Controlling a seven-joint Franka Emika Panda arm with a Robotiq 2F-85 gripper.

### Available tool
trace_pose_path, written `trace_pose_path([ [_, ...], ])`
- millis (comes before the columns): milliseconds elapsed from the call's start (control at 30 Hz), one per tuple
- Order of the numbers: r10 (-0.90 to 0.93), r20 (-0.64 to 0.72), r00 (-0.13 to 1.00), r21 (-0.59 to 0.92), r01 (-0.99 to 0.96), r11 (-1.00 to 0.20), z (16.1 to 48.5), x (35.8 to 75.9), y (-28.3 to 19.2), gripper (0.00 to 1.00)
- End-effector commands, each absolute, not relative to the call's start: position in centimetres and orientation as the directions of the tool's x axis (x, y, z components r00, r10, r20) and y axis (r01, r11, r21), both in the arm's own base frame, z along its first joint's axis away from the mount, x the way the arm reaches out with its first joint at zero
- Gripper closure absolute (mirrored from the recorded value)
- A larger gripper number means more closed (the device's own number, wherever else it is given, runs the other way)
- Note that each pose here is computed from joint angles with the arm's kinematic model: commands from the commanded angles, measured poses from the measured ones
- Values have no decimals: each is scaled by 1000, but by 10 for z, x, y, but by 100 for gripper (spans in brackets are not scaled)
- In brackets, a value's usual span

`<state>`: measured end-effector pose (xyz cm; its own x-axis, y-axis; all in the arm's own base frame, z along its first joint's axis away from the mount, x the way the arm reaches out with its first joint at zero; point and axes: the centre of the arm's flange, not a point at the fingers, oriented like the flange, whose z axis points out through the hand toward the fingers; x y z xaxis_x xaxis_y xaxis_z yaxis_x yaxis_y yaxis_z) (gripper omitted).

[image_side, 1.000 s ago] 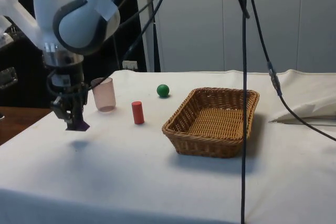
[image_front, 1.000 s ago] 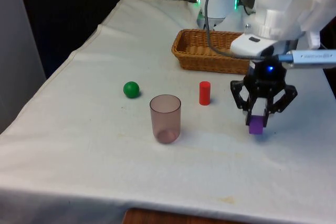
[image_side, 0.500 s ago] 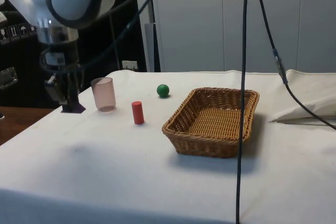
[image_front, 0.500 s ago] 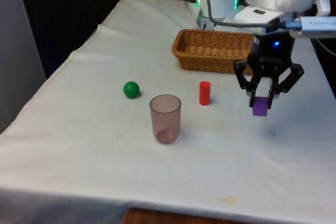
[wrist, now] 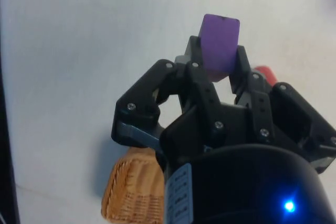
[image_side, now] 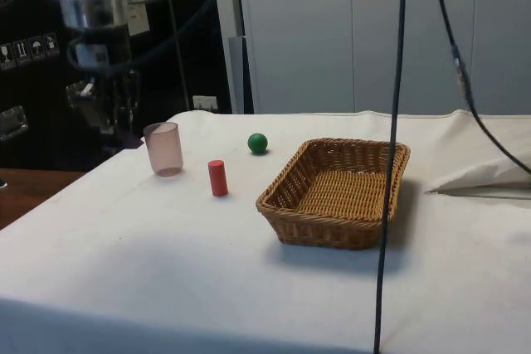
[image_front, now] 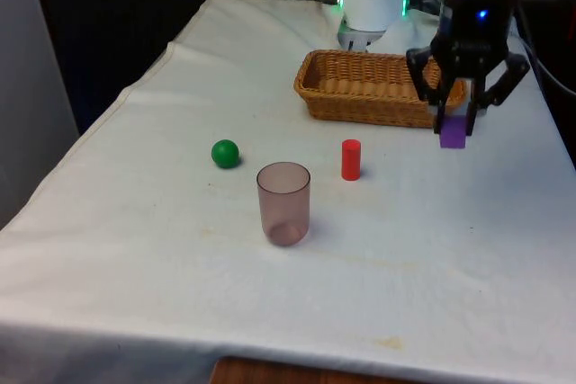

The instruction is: Pick up the triangular block and place it into the basket.

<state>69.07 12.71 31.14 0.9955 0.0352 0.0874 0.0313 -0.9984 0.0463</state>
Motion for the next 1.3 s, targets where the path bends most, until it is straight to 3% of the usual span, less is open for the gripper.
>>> trace_pose_path([
  [0,33,86,996,41,29,-999,318,685,127,67],
  [633,36,70,997,31,34,-999,357,625,119,67],
  [1267,41,53,998,21,40,-999,359,567,107,67],
])
